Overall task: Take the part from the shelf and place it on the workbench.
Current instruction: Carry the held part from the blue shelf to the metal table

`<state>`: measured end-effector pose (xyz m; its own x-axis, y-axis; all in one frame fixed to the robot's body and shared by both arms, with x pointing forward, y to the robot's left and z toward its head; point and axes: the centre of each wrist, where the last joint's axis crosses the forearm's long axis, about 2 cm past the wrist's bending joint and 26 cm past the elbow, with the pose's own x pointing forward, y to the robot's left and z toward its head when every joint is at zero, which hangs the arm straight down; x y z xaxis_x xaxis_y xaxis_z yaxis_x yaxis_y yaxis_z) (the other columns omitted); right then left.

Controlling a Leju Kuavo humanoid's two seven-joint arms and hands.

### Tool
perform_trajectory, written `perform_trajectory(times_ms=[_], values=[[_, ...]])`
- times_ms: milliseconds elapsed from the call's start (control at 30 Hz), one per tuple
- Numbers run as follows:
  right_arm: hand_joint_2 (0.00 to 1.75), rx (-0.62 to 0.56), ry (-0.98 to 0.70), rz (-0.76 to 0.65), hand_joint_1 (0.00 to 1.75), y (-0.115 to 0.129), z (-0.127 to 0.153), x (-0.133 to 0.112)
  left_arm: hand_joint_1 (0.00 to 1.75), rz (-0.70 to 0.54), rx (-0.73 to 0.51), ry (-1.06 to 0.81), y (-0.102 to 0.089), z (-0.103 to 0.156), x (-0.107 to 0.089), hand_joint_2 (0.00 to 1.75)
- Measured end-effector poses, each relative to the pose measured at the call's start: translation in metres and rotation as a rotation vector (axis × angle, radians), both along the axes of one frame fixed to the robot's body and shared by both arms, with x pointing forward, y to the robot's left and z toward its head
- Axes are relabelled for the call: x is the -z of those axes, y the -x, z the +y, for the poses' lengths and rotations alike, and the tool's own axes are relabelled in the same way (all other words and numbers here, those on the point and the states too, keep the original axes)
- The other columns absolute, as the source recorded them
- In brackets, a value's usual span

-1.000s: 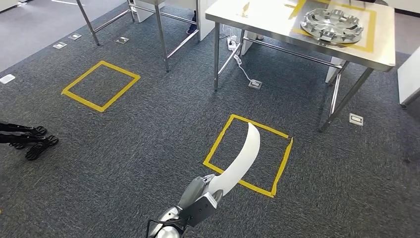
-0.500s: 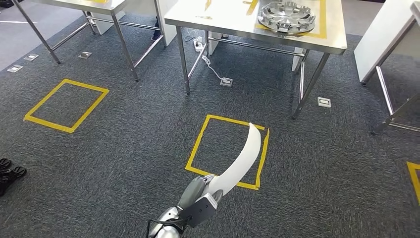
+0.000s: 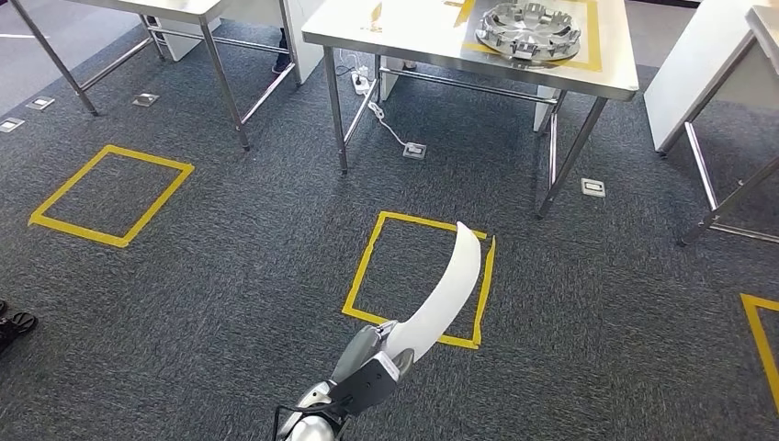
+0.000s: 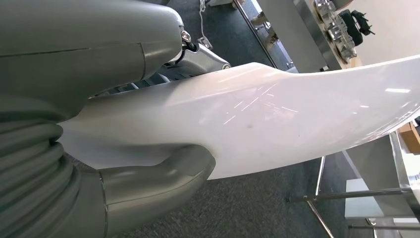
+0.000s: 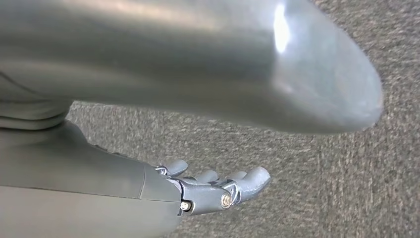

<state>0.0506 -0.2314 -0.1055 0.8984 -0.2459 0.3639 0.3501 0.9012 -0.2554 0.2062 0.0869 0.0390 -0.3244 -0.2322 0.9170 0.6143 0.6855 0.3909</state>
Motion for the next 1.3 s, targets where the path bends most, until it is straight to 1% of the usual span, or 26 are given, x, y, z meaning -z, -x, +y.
perform_trajectory(times_ms=[267, 467, 600, 1100, 1300], values=[[0.0, 0.0, 0.003, -0.01, 0.0, 0.0013, 0.0004, 0.0001, 1.75, -0.01, -0.011, 0.022, -0.0049, -0.001, -0.0057, 1.75], [0.0, 0.001, 0.001, -0.001, 0.0, 0.0043, 0.001, 0.0004, 1.75, 0.004, -0.017, 0.017, -0.0014, 0.0014, -0.0023, 1.75], [0.0, 0.001, -0.002, -0.006, 0.0, 0.0017, 0.0026, -0.0001, 1.75, 0.008, -0.019, 0.017, -0.0007, 0.0017, -0.0016, 1.75], [0.0, -0.001, -0.005, 0.008, 0.0, 0.0067, 0.0038, 0.0004, 1.75, -0.002, -0.025, 0.008, -0.0018, 0.0011, -0.0021, 1.75], [0.0, -0.002, -0.005, -0.001, 0.0, 0.0018, 0.0034, -0.0002, 1.75, -0.01, -0.026, 0.012, -0.0043, 0.0005, -0.0044, 1.75]])
